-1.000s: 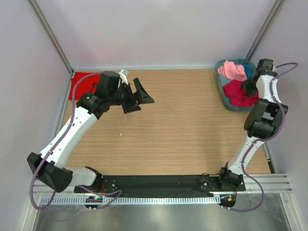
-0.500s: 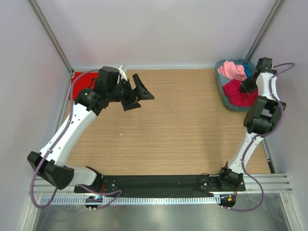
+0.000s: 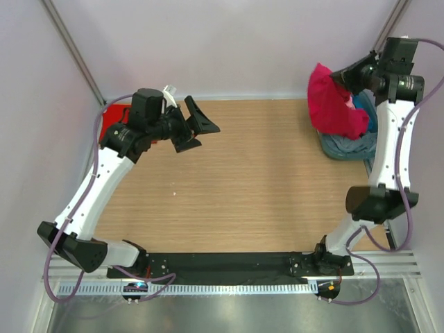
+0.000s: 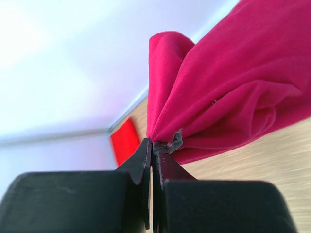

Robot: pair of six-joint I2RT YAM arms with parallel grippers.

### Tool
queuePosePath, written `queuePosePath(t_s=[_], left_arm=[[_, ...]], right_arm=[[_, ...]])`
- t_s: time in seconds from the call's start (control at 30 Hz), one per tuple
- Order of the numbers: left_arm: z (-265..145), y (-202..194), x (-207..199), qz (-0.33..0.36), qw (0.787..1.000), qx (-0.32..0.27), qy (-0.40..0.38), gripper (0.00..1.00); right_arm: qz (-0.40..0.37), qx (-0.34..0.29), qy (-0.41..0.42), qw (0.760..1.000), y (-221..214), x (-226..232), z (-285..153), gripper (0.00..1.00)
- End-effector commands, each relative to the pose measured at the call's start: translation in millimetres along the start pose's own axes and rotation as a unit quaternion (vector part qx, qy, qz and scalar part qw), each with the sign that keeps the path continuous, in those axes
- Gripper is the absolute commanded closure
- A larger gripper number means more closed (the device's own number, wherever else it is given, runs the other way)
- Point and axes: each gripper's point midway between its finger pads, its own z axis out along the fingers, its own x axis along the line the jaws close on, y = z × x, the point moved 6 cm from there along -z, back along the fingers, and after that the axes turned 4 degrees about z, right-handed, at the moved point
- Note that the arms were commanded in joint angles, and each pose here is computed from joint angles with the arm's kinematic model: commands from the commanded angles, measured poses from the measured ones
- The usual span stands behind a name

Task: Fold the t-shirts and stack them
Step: Grab the tshirt from the pile, then move the tshirt to the center of the board, then flatten the tshirt out

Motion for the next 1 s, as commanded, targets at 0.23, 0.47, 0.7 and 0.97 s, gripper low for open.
queuePosePath(t_s=[0.23, 0.47, 0.7, 0.97], left_arm=[[-11.2, -14.2, 33.3, -0.005, 0.997, -0.019, 0.074, 0.09], [7.9, -35.4, 72.9, -0.042, 0.993, -0.009, 0.108, 0.09], [54.9, -99.1, 132.0, -0.053, 0.976, 0.161, 0.14, 0.14], [67.9, -154.2, 144.8, -0.018, 0.958, 0.218, 0.185, 0.18]], right_arm=[[-0.121, 0.122, 0.152, 0.973, -143.5, 8.2, -151.1, 0.99], [-0.053, 0.241, -0.043, 0.968, -234.5, -172.2, -103.4, 0.71], [-0.124, 0.278, -0.156, 0.94, -239.7, -209.9, -97.5, 0.58], [-0.206, 0.328, -0.203, 0.899, -269.3, -218.9, -108.0, 0.55]])
